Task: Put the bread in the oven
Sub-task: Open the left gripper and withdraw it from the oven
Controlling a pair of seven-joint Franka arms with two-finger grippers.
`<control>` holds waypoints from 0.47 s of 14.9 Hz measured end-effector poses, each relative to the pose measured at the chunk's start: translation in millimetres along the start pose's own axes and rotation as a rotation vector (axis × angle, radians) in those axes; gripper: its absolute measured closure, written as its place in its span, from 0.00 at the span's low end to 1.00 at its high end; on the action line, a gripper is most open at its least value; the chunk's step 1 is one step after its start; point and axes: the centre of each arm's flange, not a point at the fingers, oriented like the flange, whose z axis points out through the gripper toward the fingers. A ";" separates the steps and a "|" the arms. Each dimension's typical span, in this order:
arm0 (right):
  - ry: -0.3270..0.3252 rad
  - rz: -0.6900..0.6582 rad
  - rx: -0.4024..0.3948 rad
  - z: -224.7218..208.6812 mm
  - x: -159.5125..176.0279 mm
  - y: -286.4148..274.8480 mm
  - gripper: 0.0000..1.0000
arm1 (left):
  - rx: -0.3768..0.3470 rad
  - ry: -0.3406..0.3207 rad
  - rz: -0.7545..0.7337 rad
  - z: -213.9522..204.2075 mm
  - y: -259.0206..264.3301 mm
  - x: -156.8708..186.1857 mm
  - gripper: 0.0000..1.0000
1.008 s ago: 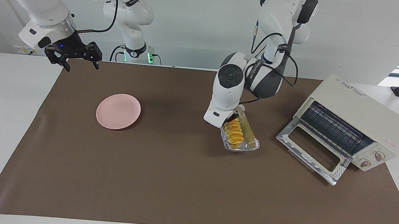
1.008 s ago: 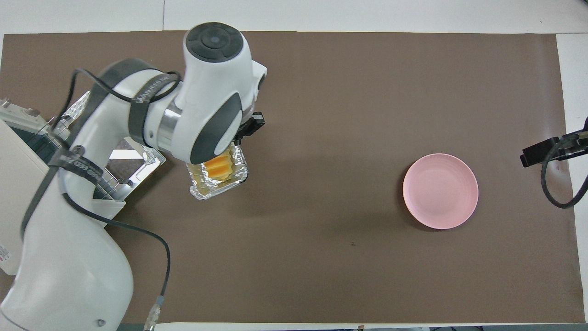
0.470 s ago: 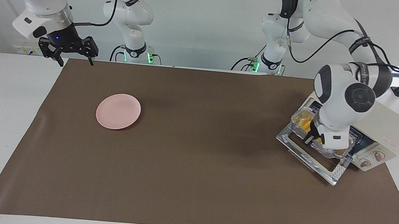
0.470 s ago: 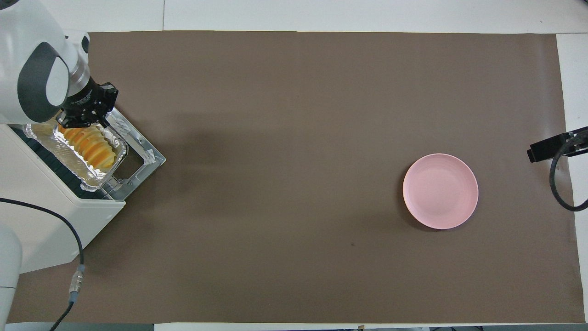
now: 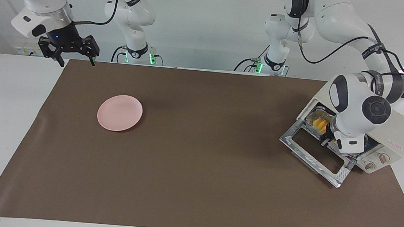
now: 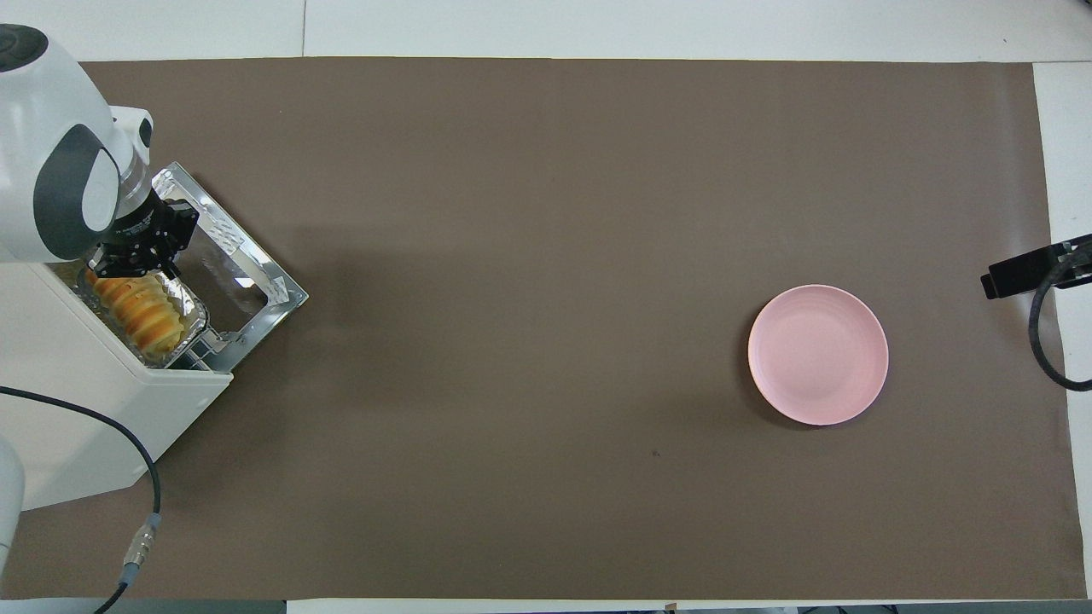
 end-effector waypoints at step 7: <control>0.022 0.006 0.006 -2.1 1.3 3.0 0.00 | 0.063 0.004 0.044 17.8 -18.0 -4.7 0.98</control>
